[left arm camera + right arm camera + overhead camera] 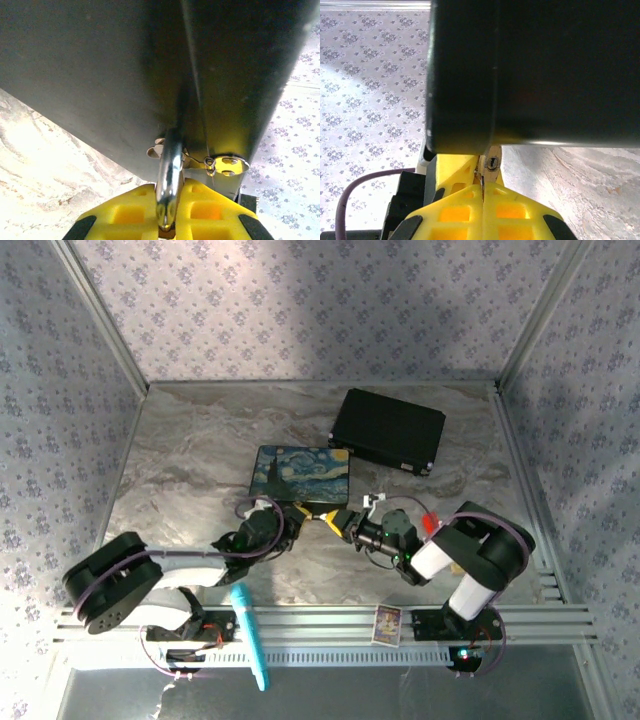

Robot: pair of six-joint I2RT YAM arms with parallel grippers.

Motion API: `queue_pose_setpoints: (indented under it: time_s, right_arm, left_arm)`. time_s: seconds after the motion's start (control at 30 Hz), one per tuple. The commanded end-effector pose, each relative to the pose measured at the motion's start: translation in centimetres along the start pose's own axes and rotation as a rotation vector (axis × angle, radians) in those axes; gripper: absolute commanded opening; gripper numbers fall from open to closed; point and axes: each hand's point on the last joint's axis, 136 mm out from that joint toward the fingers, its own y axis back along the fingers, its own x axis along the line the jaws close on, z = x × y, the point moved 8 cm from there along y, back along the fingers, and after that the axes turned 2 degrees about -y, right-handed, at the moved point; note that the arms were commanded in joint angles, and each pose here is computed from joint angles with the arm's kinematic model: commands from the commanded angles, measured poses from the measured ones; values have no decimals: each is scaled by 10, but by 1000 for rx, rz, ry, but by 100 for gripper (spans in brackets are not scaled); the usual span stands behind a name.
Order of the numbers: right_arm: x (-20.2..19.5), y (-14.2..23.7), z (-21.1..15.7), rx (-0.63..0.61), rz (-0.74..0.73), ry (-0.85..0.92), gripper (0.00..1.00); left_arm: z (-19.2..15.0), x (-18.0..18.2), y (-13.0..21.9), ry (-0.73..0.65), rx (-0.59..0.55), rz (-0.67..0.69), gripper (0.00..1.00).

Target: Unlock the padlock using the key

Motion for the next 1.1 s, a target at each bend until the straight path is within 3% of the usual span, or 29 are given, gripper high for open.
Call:
queue_pose_setpoints:
  time_s: [0.0, 0.23, 0.47, 1.07]
  right_arm:
    - [8, -6, 2, 2, 35, 3, 0]
    - [3, -2, 3, -16, 21, -2, 0]
    - [-2, 15, 5, -62, -4, 7, 0]
    - [8, 9, 5, -52, 27, 29, 0]
  left_arm:
    - [-5, -20, -1, 44, 22, -124, 0]
    - [-13, -17, -6, 89, 61, -147, 0]
    - [0, -11, 0, 115, 11, -133, 0]
    - [-28, -30, -16, 192, 132, -234, 0]
